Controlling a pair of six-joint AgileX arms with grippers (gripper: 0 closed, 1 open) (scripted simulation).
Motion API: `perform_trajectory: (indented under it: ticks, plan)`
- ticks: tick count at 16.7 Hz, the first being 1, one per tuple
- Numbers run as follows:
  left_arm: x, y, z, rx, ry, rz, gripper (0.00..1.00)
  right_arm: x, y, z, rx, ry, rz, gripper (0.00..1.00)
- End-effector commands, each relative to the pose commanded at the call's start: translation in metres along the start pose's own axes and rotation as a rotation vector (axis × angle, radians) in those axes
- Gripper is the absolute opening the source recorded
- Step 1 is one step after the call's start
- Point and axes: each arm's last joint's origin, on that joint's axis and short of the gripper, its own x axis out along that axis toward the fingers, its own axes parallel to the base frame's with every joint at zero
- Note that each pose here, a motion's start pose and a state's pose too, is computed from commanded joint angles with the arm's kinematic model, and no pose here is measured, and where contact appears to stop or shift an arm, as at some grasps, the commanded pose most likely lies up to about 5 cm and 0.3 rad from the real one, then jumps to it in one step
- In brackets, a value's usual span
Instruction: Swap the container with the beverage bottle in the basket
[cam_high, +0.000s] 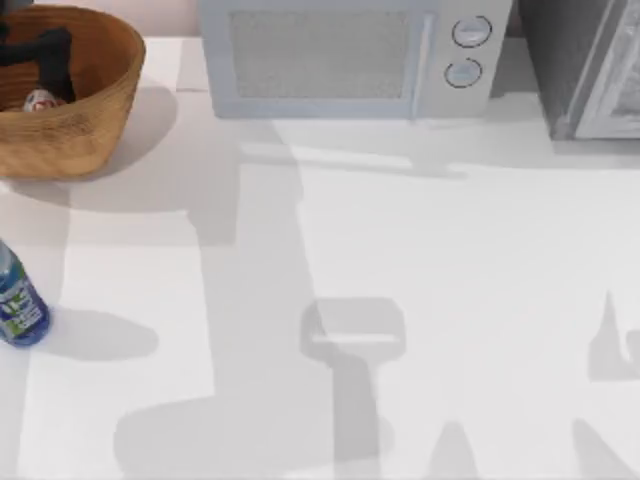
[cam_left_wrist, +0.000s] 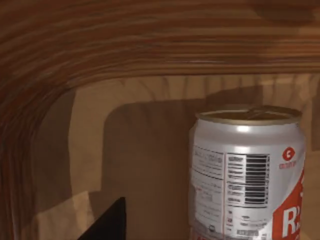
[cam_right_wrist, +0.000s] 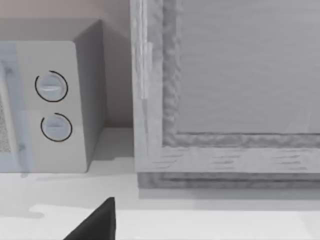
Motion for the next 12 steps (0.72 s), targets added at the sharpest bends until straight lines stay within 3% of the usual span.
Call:
perform_trajectory:
  ticks: [5, 10, 12]
  plan:
    - [0.025, 0.0, -0.002, 0.0, 0.0, 0.0, 1.0, 0.0, 0.0, 0.0, 0.0, 0.0, 0.0, 1.0]
    - [0.028, 0.001, -0.003, 0.0, 0.0, 0.0, 1.0, 0.0, 0.0, 0.0, 0.0, 0.0, 0.0, 1.0]
    - [0.028, 0.001, -0.003, 0.0, 0.0, 0.0, 0.85, 0.0, 0.0, 0.0, 0.0, 0.0, 0.0, 1.0]
